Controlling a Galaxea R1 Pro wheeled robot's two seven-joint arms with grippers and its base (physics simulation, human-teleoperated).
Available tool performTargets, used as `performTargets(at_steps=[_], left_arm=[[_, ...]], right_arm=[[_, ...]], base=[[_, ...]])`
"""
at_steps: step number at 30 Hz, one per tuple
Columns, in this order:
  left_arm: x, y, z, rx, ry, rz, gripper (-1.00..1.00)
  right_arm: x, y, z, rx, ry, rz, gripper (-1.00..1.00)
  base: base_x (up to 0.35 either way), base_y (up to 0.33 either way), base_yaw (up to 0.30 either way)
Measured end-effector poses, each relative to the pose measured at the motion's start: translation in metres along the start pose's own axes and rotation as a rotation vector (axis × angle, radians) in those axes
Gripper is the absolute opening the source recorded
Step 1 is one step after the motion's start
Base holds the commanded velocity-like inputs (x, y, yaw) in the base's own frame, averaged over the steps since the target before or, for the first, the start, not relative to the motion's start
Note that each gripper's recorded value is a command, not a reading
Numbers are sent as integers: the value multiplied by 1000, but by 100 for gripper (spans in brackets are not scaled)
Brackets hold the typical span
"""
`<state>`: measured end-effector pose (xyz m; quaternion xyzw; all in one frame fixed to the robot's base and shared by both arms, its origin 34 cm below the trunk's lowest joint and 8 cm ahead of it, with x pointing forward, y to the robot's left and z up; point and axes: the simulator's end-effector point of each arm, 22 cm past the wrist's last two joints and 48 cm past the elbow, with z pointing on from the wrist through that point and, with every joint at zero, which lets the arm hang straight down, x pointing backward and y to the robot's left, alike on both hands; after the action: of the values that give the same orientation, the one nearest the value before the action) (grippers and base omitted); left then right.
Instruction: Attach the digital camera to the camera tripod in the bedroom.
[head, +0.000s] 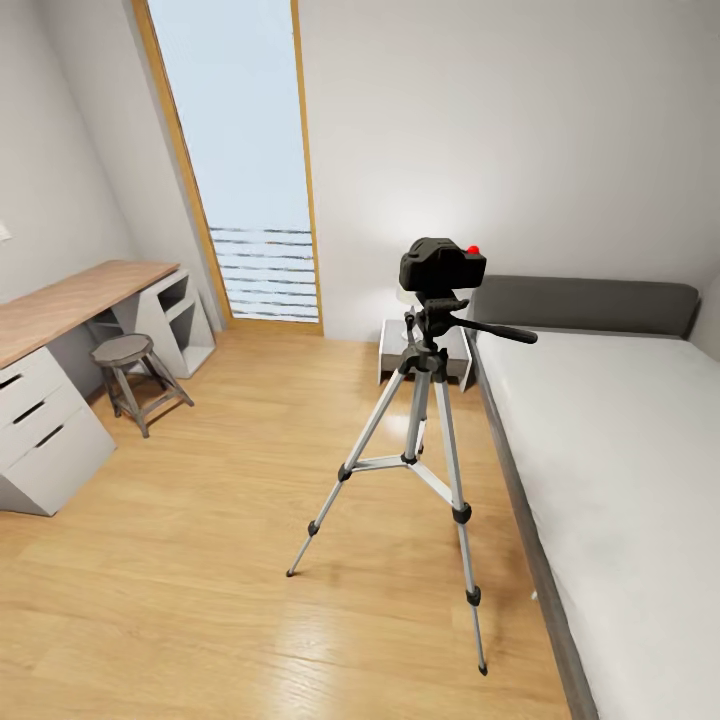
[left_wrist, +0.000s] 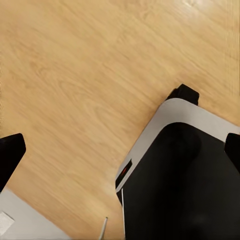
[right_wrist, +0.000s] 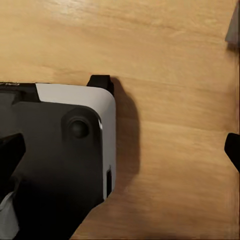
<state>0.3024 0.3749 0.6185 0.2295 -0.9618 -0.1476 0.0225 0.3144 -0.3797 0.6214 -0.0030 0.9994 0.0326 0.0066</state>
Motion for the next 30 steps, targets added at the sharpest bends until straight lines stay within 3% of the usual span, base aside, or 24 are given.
performTargets(at_steps=[11, 17, 22, 26, 30], left_arm=[[45, 18, 9, -24, 53, 17, 100], [54, 19, 10, -24, 41, 15, 100], [66, 6, 10, -8, 16, 11, 100], [94, 15, 13, -19, 46, 19, 100], [99, 15, 13, -20, 52, 23, 100]], right_arm=[[72, -6, 8, 75, 36, -20, 100], [80, -8, 8, 83, 39, -22, 100], [82, -10, 8, 89, 41, -23, 100], [78, -17, 6, 102, 20, -29, 100], [78, -16, 7, 101, 20, -30, 100]], base=[[0, 0, 0], [0, 0, 0], [0, 0, 0], [0, 0, 0], [0, 0, 0]])
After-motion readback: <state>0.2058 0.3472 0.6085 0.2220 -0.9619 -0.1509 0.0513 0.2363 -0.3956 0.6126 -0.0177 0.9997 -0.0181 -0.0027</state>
